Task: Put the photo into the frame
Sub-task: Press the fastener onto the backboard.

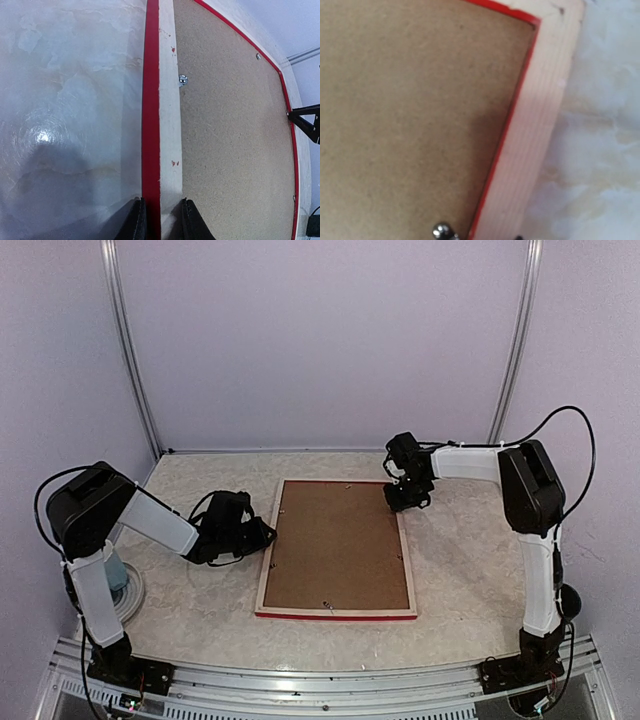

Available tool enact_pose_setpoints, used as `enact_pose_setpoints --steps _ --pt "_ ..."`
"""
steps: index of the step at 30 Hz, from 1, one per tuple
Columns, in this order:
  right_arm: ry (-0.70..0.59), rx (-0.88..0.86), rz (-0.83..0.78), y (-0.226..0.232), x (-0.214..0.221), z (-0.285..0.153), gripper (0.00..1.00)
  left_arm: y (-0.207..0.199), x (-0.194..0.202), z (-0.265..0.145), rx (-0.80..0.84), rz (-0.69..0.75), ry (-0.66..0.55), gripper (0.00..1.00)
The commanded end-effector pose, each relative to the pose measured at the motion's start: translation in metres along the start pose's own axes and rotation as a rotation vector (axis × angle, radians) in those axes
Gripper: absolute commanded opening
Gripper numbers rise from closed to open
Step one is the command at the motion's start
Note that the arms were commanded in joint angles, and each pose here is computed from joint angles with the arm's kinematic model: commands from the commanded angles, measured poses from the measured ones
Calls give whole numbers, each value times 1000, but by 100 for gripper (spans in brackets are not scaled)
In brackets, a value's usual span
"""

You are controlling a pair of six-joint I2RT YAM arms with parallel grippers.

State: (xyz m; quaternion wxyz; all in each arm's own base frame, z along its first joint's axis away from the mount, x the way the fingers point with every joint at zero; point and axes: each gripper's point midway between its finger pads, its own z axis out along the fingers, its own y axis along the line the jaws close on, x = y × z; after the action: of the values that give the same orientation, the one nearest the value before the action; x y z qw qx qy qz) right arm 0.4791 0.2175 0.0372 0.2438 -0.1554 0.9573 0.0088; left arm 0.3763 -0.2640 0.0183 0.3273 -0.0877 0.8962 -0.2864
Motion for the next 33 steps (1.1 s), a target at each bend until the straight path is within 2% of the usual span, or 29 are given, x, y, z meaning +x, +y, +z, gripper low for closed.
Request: enact_pose_setpoints --steps 1,4,9,12,22,33 --pt "106 63 27 -2 38 6 26 78 98 -7 -238 -40 333 10" --pt "82 72 70 -5 35 -2 30 78 97 -7 -237 -40 331 10" --pt "43 29 110 0 25 -15 52 77 97 -7 -236 -40 329 10" --pt "-3 -15 126 5 16 -28 61 78 97 -7 -239 -40 329 11" --pt "-118 -125 159 7 -11 -75 66 69 90 -10 -204 -32 303 11" --pt "-123 -177 200 12 12 -76 67 53 78 -16 -158 1 257 22"
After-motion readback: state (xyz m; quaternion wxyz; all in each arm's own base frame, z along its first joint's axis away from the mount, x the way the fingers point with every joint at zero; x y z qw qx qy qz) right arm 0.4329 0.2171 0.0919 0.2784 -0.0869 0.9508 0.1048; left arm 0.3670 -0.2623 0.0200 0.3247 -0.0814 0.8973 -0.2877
